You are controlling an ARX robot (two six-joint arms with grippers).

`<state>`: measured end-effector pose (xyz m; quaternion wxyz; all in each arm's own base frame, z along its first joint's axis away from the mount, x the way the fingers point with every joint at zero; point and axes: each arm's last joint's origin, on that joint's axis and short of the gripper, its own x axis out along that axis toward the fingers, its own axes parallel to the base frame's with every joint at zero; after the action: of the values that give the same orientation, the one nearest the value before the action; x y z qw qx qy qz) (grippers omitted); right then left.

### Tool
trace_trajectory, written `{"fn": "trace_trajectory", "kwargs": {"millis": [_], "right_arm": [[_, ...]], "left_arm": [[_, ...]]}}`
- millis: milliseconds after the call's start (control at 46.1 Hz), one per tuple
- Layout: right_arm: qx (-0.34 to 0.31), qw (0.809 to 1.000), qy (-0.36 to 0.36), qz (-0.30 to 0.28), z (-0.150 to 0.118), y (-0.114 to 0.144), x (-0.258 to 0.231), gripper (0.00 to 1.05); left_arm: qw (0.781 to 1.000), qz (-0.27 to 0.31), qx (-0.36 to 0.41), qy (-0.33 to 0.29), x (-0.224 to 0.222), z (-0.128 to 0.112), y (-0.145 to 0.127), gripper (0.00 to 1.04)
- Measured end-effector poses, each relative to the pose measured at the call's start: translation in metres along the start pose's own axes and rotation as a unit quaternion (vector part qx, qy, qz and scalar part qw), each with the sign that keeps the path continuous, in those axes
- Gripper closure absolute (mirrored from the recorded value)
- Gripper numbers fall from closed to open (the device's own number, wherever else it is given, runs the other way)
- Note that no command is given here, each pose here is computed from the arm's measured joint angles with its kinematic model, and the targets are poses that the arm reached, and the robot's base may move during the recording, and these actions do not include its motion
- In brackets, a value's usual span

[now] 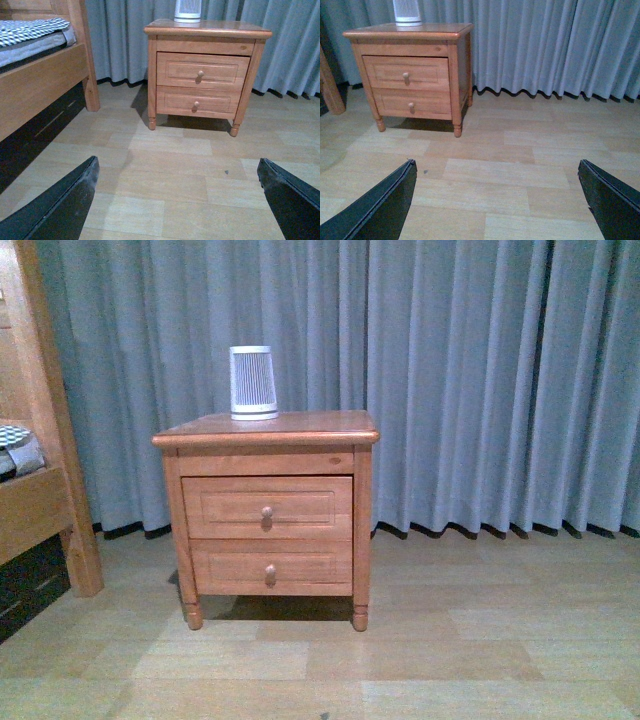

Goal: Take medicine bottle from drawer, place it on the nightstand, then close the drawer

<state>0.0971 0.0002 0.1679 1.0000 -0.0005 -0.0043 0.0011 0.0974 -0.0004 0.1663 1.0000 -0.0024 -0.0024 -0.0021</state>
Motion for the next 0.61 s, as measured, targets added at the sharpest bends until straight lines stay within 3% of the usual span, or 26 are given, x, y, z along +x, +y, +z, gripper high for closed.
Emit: {"fn": "trace_trajectory", "kwargs": {"millis": [608], "right_arm": [[0.000, 1.000, 0.000, 0.000, 0.0000, 0.0000, 0.0000, 0.07]], "left_arm": [[1.000, 0.000, 0.000, 0.000, 0.0000, 0.0000, 0.0000, 0.07]]}}
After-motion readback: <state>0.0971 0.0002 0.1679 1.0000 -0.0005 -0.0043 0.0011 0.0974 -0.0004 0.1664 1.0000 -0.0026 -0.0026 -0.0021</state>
